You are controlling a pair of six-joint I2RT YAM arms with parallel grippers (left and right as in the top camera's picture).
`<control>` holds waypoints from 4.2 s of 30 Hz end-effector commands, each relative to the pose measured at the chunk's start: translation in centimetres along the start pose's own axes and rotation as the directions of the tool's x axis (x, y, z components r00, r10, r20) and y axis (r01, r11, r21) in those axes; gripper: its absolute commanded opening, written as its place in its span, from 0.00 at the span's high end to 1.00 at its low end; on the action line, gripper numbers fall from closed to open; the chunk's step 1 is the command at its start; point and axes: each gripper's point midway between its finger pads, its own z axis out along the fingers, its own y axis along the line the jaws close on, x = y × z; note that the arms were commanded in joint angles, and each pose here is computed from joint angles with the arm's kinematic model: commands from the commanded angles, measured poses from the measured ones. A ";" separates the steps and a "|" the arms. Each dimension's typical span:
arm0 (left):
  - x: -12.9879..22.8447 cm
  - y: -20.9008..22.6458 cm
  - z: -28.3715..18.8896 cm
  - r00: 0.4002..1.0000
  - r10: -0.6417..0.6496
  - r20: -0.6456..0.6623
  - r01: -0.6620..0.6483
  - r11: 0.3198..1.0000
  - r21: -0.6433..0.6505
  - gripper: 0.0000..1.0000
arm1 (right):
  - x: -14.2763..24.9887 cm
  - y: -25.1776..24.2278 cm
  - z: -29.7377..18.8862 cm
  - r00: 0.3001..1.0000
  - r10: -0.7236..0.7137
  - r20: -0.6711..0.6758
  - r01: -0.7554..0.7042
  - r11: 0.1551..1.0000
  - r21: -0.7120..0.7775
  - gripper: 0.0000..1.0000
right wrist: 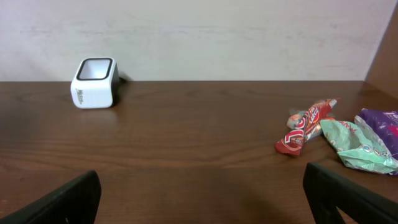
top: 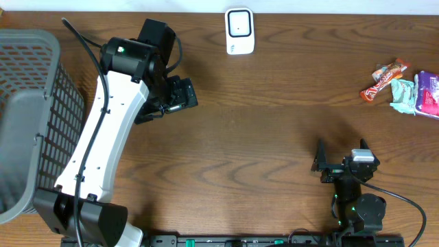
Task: Scan the item barcode
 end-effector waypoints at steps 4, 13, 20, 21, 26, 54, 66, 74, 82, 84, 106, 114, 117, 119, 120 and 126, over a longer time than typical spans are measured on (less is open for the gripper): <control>-0.1 0.2 0.1 1.000 -0.001 -0.002 0.001 1.000 -0.010 0.02 | 0.1 -0.1 0.0 1.000 -0.010 0.000 0.010 1.000 0.004 0.01; -0.1 0.2 0.3 1.000 -0.002 -0.009 0.002 1.000 -0.013 0.02 | 0.1 -0.1 0.0 1.000 -0.010 0.000 0.010 1.000 0.004 0.01; -0.4 1.6 0.2 0.998 0.067 0.007 -0.066 0.994 -0.092 0.02 | 0.1 -0.1 0.0 1.000 -0.010 0.000 0.010 1.000 0.004 0.01; -0.4 1.8 0.2 0.997 0.074 0.010 -0.072 0.992 -0.099 0.02 | 0.1 -0.1 0.0 1.000 -0.010 0.000 0.010 1.000 0.003 0.01; -1.5 1.3 -0.1 0.995 0.079 0.066 -0.073 0.994 -0.084 0.02 | 0.1 -0.1 0.0 1.000 -0.010 0.000 0.010 1.000 0.004 0.01; 3.3 2.7 1.2 0.735 0.213 0.644 -0.358 0.928 0.101 0.02 | 0.1 -0.1 0.0 1.000 -0.010 0.000 0.010 1.000 0.004 0.01; 3.0 4.4 -1.1 0.394 0.013 0.919 -0.416 0.894 0.166 0.02 | 0.1 -0.1 0.0 1.000 -0.010 0.000 0.010 1.000 0.004 0.01; 3.9 6.3 -2.6 0.204 -0.014 0.979 -0.448 0.888 0.106 0.02 | 0.1 -0.1 0.0 1.000 -0.010 0.000 0.010 1.000 0.004 0.01; 4.5 7.3 -3.4 0.064 -0.010 0.998 -0.458 0.888 0.038 0.02 | 0.1 -0.1 0.0 1.000 -0.010 0.000 0.010 1.000 0.004 0.01; 4.5 7.5 -4.2 -0.004 -0.038 0.999 -0.458 0.888 0.032 0.02 | 0.1 -0.1 0.0 1.000 -0.010 0.000 0.010 1.000 0.004 0.01; 4.9 7.6 -2.3 -0.114 0.072 0.991 -0.486 0.866 -0.119 0.02 | 0.1 -0.1 0.0 1.000 -0.010 -0.001 0.010 1.000 0.004 0.01; 4.8 8.5 3.3 0.108 0.150 0.983 -0.477 0.875 -0.081 0.02 | 0.1 -0.1 0.0 1.000 -0.010 -0.001 0.010 1.000 0.004 0.01; 4.9 8.9 4.5 0.156 0.165 0.974 -0.467 0.881 -0.075 0.02 | 0.1 -0.1 0.0 1.000 -0.010 -0.001 0.010 1.000 0.004 0.01; 4.9 9.2 5.2 0.183 0.173 0.968 -0.460 0.885 -0.071 0.02 | 0.1 -0.1 0.0 1.000 -0.010 -0.001 0.010 1.000 0.004 0.01; 4.9 9.3 5.5 0.195 0.176 0.965 -0.457 0.887 -0.069 0.02 | 0.1 -0.1 0.0 1.000 -0.010 -0.001 0.010 1.000 0.004 0.01; 4.8 9.7 5.5 0.198 0.177 0.964 -0.434 0.898 -0.076 0.02 | 0.1 -0.1 0.0 1.000 -0.010 -0.001 0.010 1.000 0.004 0.01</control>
